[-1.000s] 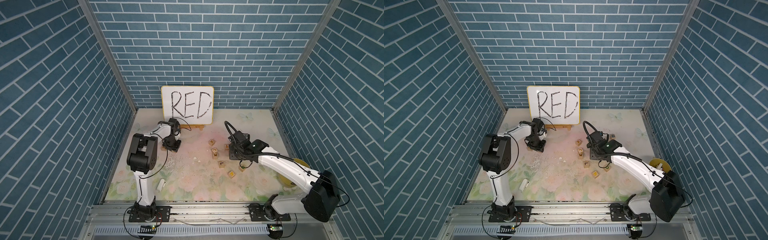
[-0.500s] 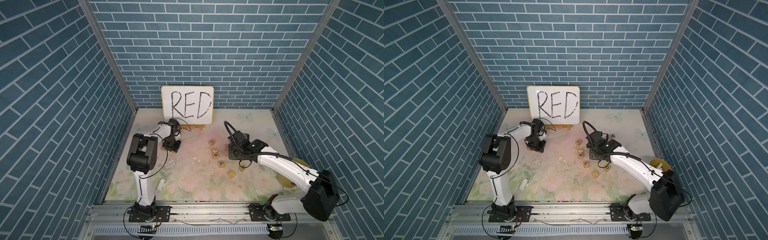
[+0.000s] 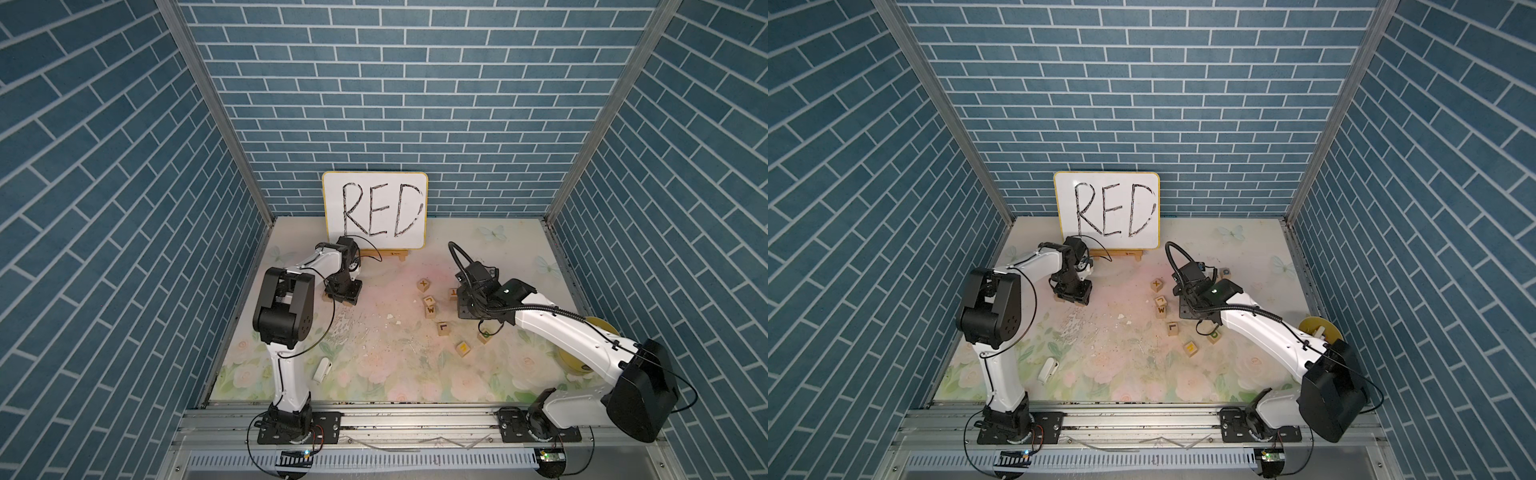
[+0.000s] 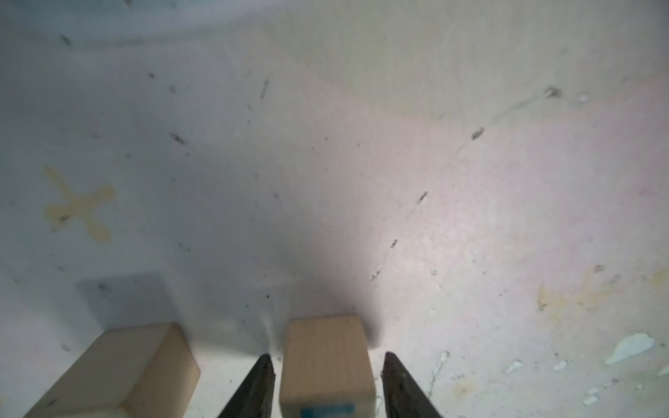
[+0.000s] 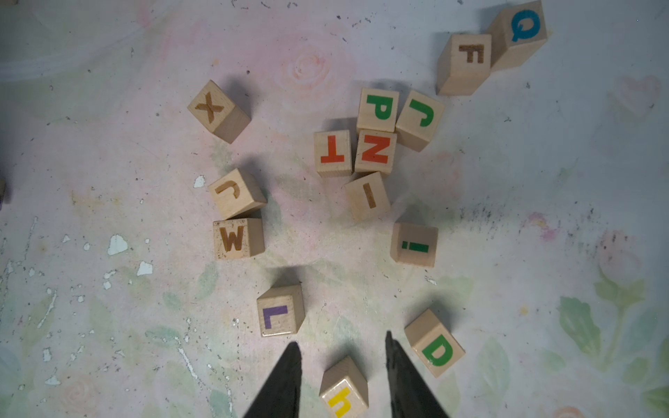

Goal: Assemble the uppercase word "red" with letter blocks
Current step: Place the letter block at the center of the board, then pick up the letter block from the center of the board.

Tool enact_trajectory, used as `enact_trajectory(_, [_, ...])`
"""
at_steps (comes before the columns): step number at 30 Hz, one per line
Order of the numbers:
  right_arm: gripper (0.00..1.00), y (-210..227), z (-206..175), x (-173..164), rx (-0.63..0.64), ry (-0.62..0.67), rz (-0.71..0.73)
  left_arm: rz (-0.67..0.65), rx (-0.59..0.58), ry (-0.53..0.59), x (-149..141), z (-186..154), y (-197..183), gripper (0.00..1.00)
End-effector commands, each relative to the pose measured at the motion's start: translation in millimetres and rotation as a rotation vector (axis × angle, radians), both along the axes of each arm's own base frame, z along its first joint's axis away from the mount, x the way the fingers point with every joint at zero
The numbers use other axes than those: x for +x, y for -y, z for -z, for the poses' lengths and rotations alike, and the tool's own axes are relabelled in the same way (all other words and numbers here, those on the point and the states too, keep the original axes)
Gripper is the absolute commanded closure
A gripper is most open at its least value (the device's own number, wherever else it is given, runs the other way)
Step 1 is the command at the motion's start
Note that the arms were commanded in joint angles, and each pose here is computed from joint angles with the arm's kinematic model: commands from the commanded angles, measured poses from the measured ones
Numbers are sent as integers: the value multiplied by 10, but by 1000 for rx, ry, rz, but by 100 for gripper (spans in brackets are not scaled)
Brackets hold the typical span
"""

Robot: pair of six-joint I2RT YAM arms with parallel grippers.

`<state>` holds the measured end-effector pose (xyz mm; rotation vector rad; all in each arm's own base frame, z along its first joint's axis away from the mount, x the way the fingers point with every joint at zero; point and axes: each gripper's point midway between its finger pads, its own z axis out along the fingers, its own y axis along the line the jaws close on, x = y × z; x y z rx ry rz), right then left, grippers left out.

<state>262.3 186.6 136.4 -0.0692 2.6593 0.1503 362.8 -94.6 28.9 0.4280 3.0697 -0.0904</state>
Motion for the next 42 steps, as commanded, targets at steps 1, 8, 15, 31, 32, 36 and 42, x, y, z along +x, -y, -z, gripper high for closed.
enact_trajectory(1, [58,84,-60,-23,-10,14,38,13,-13,93,90,-419,2,47])
enact_trajectory(8, [53,200,-164,-43,-43,31,64,57,-26,220,54,-1002,-21,37])
enact_trajectory(15, [45,479,-212,-233,-108,-1,121,260,-192,434,-114,-1973,240,26])
enact_trajectory(31, [42,905,516,-615,-41,-223,368,482,-290,510,-551,-2337,615,7])
enact_trajectory(32, [42,907,547,-602,-37,-227,378,493,-289,512,-564,-2333,639,7])
enact_trajectory(36, [42,817,603,-495,-12,-232,377,511,-300,530,-585,-2375,687,7])
enact_trajectory(42, [42,709,614,-328,-19,-245,369,512,-302,557,-592,-2429,692,7])
